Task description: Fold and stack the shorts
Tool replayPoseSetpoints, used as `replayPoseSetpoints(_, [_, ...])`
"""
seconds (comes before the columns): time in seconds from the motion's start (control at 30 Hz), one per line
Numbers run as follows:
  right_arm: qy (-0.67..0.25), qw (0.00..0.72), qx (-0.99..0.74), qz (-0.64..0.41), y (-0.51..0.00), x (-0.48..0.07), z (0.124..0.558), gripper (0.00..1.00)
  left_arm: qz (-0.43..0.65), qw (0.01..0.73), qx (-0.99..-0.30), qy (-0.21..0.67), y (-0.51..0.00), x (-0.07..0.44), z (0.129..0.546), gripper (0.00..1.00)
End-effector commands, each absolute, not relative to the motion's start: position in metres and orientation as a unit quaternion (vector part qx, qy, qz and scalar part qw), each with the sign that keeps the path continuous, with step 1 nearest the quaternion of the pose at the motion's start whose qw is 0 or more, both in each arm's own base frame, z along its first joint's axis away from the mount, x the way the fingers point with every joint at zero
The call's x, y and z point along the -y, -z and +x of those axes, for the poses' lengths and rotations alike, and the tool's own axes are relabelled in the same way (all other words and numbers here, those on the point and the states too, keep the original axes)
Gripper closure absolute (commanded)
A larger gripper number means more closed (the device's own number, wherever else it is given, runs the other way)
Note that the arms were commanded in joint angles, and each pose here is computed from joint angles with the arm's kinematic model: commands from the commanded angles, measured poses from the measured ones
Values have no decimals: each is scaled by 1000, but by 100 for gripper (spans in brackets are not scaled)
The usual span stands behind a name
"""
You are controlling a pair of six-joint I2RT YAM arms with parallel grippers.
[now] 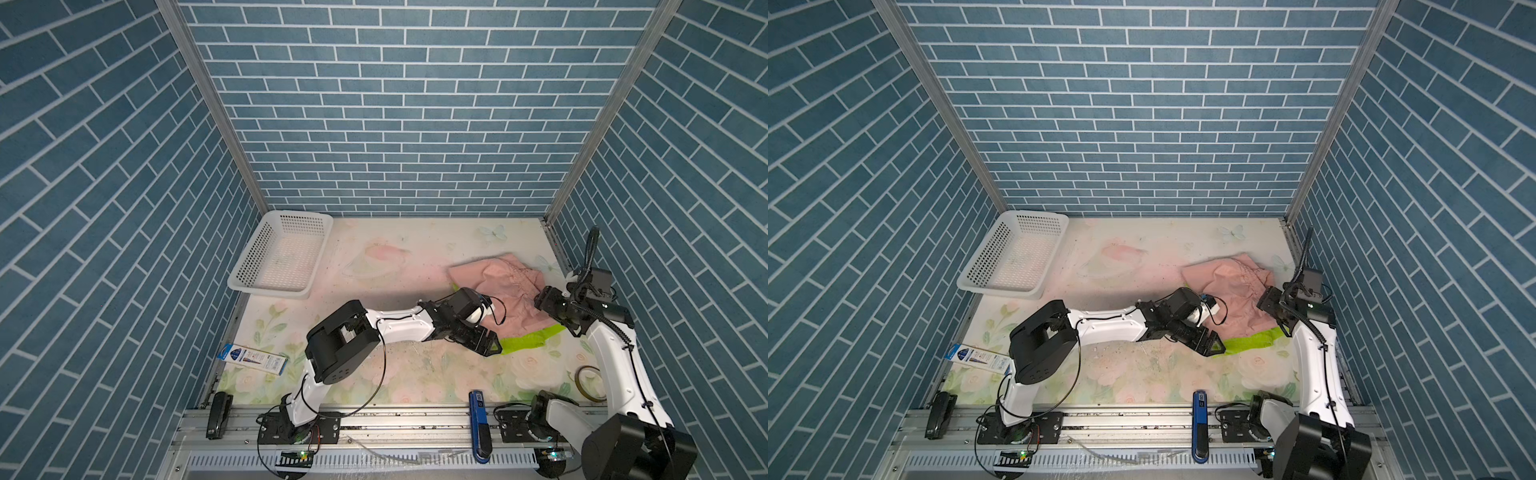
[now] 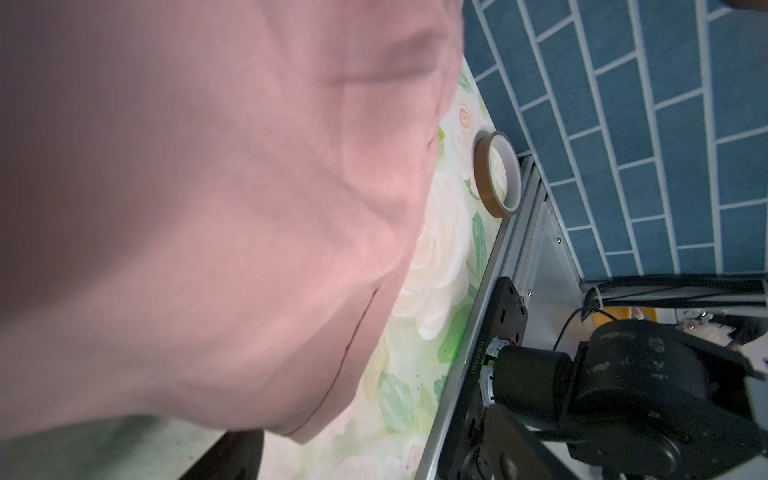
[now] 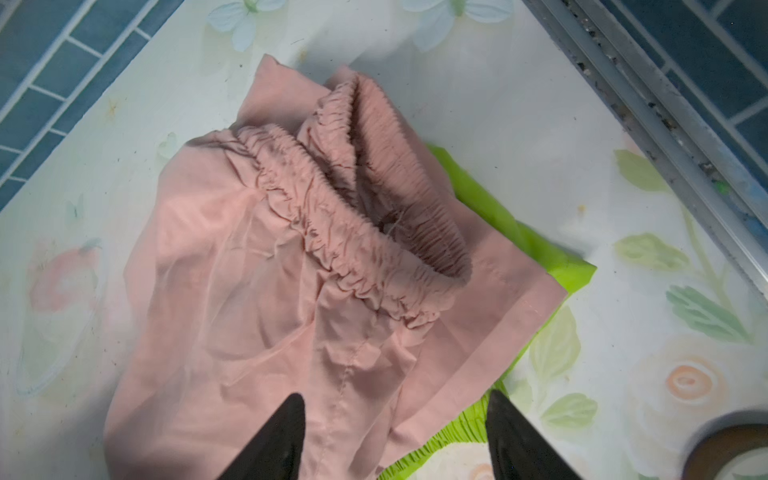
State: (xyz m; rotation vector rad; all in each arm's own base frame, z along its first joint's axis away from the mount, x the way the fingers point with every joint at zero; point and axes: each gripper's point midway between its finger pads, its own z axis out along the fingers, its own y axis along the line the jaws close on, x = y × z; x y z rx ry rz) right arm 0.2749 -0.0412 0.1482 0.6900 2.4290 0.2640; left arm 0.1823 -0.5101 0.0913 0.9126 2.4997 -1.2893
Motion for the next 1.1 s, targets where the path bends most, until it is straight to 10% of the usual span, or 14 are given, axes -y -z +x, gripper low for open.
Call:
replayPoseSetpoints(0.0, [-128, 306, -889, 315, -138, 50, 276, 31, 312, 100, -833, 446, -95, 518, 189, 25])
replayPoseSetpoints(0.53, [-177, 353, -843, 365, -110, 67, 290, 35, 306, 77, -826, 468, -90, 523, 184, 59])
replayPoseSetpoints(0.83, [-174, 376, -841, 348, -115, 73, 304, 98, 301, 77, -817, 485, -102, 526, 182, 79])
replayPoseSetpoints(1.07, [-143, 389, -850, 326, -139, 82, 309, 100, 298, 82, -801, 513, -135, 528, 180, 100])
